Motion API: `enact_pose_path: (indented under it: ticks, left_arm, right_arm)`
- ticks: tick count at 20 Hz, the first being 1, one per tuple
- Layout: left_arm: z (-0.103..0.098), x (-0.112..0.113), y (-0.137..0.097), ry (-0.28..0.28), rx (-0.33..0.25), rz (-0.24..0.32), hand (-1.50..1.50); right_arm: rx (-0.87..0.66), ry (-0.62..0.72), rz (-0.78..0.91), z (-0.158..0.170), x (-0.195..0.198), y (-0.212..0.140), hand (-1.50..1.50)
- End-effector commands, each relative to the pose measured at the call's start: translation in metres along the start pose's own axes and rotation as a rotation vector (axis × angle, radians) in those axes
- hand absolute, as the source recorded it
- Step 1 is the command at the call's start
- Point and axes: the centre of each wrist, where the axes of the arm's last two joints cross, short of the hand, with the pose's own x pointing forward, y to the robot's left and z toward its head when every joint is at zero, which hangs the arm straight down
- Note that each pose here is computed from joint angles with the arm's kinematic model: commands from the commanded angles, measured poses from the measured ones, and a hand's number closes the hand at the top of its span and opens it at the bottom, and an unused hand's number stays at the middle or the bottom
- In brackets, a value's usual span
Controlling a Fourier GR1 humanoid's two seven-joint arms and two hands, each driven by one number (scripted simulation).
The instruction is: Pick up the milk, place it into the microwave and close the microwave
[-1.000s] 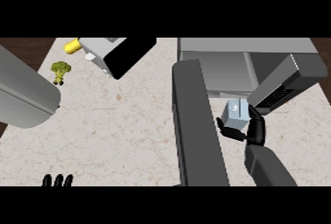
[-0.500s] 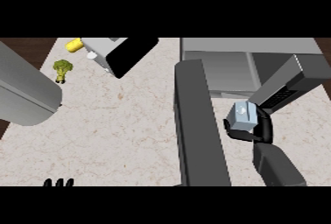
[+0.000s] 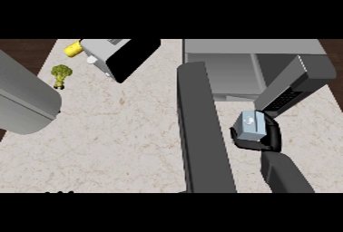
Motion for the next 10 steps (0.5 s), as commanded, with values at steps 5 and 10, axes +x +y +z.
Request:
enact_pose_path:
  ticks: [5, 10]
  left_arm:
    - [-0.007, 0.008, 0.0, 0.012, -0.034, 0.01, -1.5]
    - [0.0, 0.024, -0.016, 0.006, -0.018, 0.02, -1.5]
  right_arm:
    - [0.037, -0.091, -0.004, 0.017, 0.013, -0.027, 1.5]
    - [0.058, -0.065, 0.013, 0.043, 0.037, -0.028, 1.5]
